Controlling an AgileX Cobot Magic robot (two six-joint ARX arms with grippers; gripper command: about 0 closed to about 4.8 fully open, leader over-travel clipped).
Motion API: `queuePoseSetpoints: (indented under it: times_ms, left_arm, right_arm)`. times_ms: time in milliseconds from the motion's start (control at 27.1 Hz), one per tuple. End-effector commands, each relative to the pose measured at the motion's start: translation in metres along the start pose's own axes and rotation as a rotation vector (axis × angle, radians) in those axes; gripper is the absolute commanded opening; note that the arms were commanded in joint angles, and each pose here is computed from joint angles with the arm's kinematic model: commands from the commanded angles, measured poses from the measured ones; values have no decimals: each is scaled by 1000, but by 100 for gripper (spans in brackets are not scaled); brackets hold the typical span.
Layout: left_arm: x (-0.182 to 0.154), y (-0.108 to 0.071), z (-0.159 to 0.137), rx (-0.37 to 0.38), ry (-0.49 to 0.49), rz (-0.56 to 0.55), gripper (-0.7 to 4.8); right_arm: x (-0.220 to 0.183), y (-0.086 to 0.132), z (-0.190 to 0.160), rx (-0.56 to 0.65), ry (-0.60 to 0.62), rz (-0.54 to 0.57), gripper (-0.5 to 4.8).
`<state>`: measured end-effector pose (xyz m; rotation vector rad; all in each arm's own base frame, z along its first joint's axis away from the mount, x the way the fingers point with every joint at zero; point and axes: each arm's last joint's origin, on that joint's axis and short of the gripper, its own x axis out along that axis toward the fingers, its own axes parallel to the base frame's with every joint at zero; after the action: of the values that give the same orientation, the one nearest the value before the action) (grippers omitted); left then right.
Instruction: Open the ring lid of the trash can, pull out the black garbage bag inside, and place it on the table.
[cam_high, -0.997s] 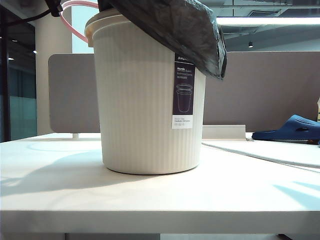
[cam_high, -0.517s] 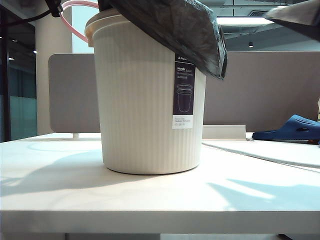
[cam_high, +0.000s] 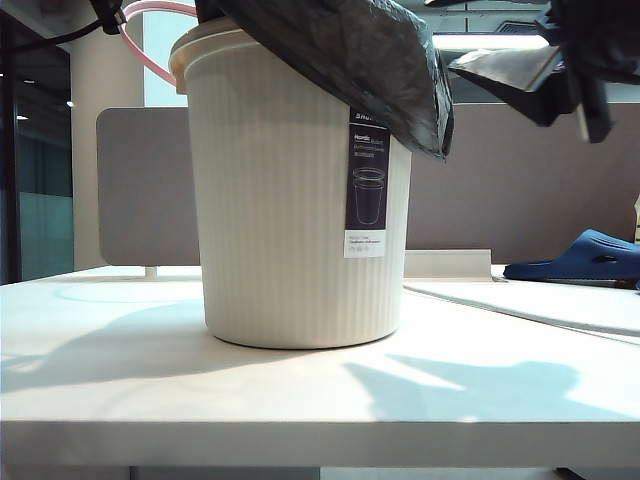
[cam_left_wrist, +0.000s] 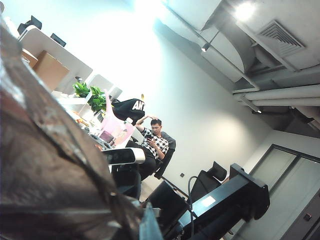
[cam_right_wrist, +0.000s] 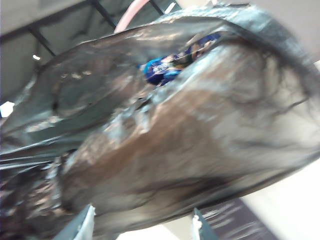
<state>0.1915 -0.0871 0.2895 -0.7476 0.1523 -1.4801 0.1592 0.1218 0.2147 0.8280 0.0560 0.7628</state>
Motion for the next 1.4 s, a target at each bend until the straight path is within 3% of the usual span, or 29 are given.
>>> queuePoseSetpoints:
  times_ms: [37, 295, 517, 960, 1107, 1403]
  left_arm:
    - [0, -1, 1, 19, -2, -6, -6]
    - [0, -1, 1, 17, 0, -4, -6]
    - [0, -1, 0, 17, 11, -8, -6]
    - [0, -1, 0, 29, 13, -8, -6]
    - [0, -1, 0, 28, 14, -9, -6]
    - [0, -1, 0, 28, 21, -11, -6]
  right_arm:
    - [5, 3, -4, 66, -21, 58, 245]
    - [22, 8, -22, 155, 11, 126, 245]
    - [37, 7, -35, 216, 32, 119, 249]
    - [43, 6, -37, 243, 29, 112, 249]
    - [48, 9, -41, 272, 48, 126, 282]
    - [50, 16, -57, 292, 104, 136, 285]
